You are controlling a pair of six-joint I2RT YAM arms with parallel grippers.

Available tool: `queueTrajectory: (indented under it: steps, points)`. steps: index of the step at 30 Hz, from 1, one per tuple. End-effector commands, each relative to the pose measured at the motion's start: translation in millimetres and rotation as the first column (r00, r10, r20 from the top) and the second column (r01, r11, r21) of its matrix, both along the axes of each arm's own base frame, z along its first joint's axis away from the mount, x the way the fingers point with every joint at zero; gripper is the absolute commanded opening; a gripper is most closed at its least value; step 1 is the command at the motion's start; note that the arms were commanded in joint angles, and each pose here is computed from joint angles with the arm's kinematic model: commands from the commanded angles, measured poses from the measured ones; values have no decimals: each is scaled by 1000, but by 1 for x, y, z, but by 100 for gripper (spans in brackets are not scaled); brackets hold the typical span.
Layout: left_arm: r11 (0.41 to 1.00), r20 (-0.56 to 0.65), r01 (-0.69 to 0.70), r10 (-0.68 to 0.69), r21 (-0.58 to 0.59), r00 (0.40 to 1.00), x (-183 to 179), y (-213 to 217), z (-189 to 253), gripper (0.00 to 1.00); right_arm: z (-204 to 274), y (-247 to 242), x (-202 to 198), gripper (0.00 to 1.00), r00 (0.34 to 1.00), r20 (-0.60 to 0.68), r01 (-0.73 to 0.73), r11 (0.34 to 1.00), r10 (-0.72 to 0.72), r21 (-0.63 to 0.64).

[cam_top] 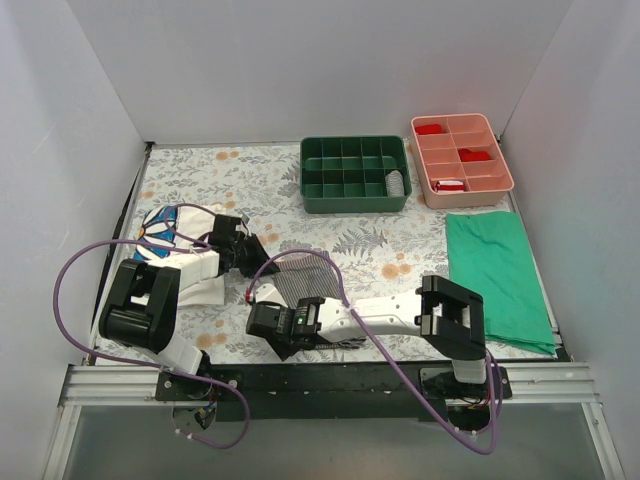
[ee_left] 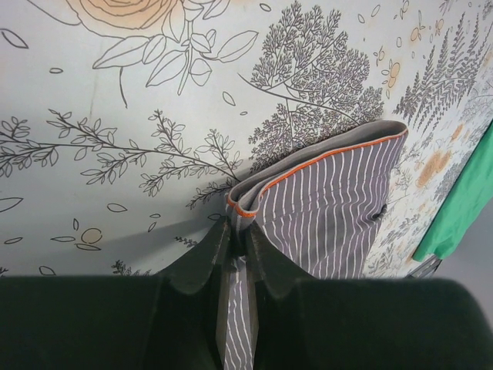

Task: Roll the underwear
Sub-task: Fold the underwear at the center of the board.

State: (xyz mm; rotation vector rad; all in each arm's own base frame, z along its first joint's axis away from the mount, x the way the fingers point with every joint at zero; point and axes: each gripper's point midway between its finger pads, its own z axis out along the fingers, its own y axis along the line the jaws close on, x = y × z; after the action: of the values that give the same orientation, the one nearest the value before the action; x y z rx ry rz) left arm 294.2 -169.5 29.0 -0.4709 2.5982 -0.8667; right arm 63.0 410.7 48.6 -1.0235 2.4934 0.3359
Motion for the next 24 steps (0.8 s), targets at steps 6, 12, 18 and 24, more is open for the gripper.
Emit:
queueTrajectory:
  steps: [6, 12, 18, 24]
  points:
    - [1000, 14, 13, -13, -1, 1000, 6, -2, 7, 4, 21, 29, 2, 48, 999, 42, -11, 998, 8, 58]
    - [1000, 14, 13, -13, 9, 1000, 8, -1, 8, 4, 14, 36, -4, 48, 999, 24, -27, 999, 26, 34]
    - [1000, 10, 15, -15, 17, 1000, 10, -1, 8, 3, 0, 30, -1, 48, 1000, 27, 4, 999, -4, -36]
    - [1000, 12, 17, -17, 17, 1000, 10, -1, 10, 3, -5, 29, -1, 48, 999, 45, -1, 998, 4, -61]
